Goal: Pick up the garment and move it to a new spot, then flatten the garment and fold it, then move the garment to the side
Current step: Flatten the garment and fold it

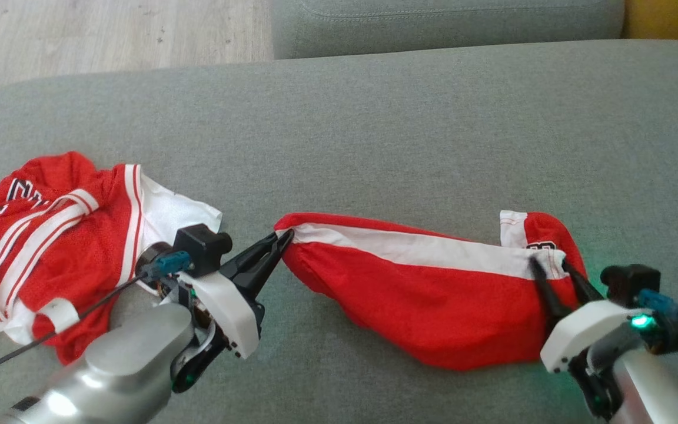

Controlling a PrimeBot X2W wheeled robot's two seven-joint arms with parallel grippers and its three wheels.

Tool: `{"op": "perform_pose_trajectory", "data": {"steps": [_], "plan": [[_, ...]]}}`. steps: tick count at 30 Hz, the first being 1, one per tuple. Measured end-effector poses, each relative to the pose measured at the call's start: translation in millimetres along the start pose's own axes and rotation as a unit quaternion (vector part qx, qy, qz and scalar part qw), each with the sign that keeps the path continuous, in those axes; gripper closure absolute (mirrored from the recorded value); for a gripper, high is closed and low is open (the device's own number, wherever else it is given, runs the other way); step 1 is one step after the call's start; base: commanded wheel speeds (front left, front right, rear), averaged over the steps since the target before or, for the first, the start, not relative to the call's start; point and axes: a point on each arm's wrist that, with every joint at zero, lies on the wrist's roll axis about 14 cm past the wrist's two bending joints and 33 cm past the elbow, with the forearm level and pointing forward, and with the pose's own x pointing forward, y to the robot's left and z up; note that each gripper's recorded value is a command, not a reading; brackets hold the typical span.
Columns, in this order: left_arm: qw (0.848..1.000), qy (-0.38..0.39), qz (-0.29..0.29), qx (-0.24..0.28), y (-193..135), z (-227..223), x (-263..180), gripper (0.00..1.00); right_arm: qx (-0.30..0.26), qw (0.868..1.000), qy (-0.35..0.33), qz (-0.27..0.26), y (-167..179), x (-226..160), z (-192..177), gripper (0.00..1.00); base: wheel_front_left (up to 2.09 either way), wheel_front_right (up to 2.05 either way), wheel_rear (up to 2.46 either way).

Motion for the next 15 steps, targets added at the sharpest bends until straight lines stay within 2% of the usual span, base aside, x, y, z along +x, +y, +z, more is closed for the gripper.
{"op": "perform_pose_trajectory", "data": {"steps": [1, 10, 13, 15], "plan": [[1.000, 0.000, 0.000, -0.001, -0.1, -0.3, 0.1, 1.00, -0.002, 1.000, -0.003, 0.002, 0.9, 1.7, 2.9, 1.00, 0.00, 0.00, 0.00], [1.000, 0.003, -0.003, 0.004, 0.3, -0.2, 3.9, 1.00, -0.038, 0.998, -0.047, -0.002, -8.7, 4.4, 29.9, 1.00, 0.00, 0.00, 0.00], [1.000, -0.010, -0.009, 0.025, 2.7, 10.7, 10.7, 1.00, -0.042, 0.997, -0.068, -0.009, -15.8, 6.5, 43.7, 1.00, 0.00, 0.00, 0.00], [0.998, -0.030, -0.011, 0.051, 8.8, 30.0, 18.9, 1.00, -0.049, 0.994, -0.101, -0.017, -25.3, 11.9, 70.0, 1.00, 0.00, 0.00, 0.00]]}}
